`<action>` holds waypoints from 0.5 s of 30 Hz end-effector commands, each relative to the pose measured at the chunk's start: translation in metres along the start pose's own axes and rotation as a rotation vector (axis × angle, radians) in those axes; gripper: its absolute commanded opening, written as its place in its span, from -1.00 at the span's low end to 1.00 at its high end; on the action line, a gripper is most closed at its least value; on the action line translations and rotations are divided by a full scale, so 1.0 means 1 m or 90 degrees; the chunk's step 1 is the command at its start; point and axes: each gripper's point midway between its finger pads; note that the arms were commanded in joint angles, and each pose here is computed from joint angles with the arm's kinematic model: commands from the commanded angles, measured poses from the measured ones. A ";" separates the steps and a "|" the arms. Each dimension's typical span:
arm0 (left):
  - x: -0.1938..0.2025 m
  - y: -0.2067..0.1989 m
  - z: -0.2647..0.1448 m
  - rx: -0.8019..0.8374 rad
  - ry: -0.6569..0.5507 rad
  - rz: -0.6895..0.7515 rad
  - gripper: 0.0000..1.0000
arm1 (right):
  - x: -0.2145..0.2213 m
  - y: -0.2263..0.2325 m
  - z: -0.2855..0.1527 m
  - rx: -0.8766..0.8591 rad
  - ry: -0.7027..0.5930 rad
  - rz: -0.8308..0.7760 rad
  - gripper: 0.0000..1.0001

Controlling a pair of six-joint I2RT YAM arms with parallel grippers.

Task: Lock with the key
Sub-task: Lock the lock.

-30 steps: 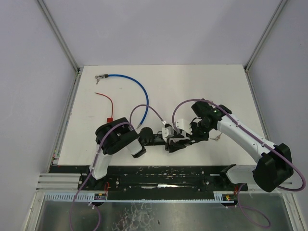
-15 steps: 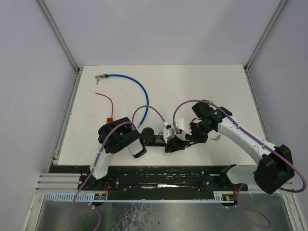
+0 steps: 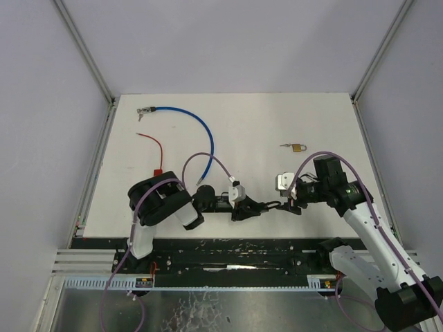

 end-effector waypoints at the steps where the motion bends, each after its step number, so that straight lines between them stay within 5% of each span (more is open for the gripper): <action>1: -0.063 0.000 -0.005 -0.020 -0.107 0.091 -0.99 | -0.048 0.010 0.002 -0.052 -0.163 -0.013 0.33; 15: -0.082 -0.008 -0.021 -0.033 -0.129 0.097 -1.00 | -0.052 0.002 -0.002 -0.061 -0.191 0.046 0.32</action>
Point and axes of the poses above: each gripper's point midway between its finger pads, its own z axis out along the fingers, its own y axis along the line the jaws close on, x = y × z, and after that the axes turned 1 degree about -z, right-handed
